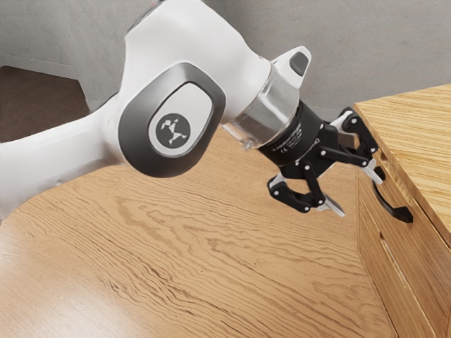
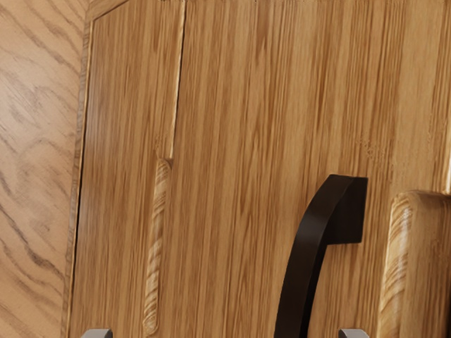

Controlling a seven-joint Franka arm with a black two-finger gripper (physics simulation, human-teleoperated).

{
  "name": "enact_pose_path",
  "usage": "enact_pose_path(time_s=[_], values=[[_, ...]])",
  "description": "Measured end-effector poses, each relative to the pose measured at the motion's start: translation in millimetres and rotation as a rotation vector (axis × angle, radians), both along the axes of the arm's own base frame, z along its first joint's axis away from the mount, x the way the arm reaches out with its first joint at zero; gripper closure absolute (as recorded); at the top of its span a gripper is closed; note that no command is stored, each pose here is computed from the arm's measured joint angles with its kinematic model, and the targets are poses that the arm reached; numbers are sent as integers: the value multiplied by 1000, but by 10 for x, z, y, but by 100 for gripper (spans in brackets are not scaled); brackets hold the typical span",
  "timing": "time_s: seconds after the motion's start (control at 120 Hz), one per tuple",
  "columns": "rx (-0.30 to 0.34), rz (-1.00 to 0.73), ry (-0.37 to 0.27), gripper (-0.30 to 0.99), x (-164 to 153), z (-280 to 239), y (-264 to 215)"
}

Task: Pull the drawer handle with one arm to open the drawer

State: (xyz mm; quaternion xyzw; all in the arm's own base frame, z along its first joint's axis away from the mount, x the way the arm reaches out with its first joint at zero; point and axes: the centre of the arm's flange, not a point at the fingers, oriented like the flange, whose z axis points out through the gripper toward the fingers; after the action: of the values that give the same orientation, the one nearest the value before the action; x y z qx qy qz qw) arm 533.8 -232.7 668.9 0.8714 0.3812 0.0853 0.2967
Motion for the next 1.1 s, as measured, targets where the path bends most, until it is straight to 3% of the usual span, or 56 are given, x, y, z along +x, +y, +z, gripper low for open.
enact_pose_path(time_s=[0.367, 0.592, 1.1], values=[[-14, 40, 44, 32, 140, -233, -104], [8, 62, 82, 32, 28, -371, -17], [13, 105, 93, 32, -409, -286, 282]])
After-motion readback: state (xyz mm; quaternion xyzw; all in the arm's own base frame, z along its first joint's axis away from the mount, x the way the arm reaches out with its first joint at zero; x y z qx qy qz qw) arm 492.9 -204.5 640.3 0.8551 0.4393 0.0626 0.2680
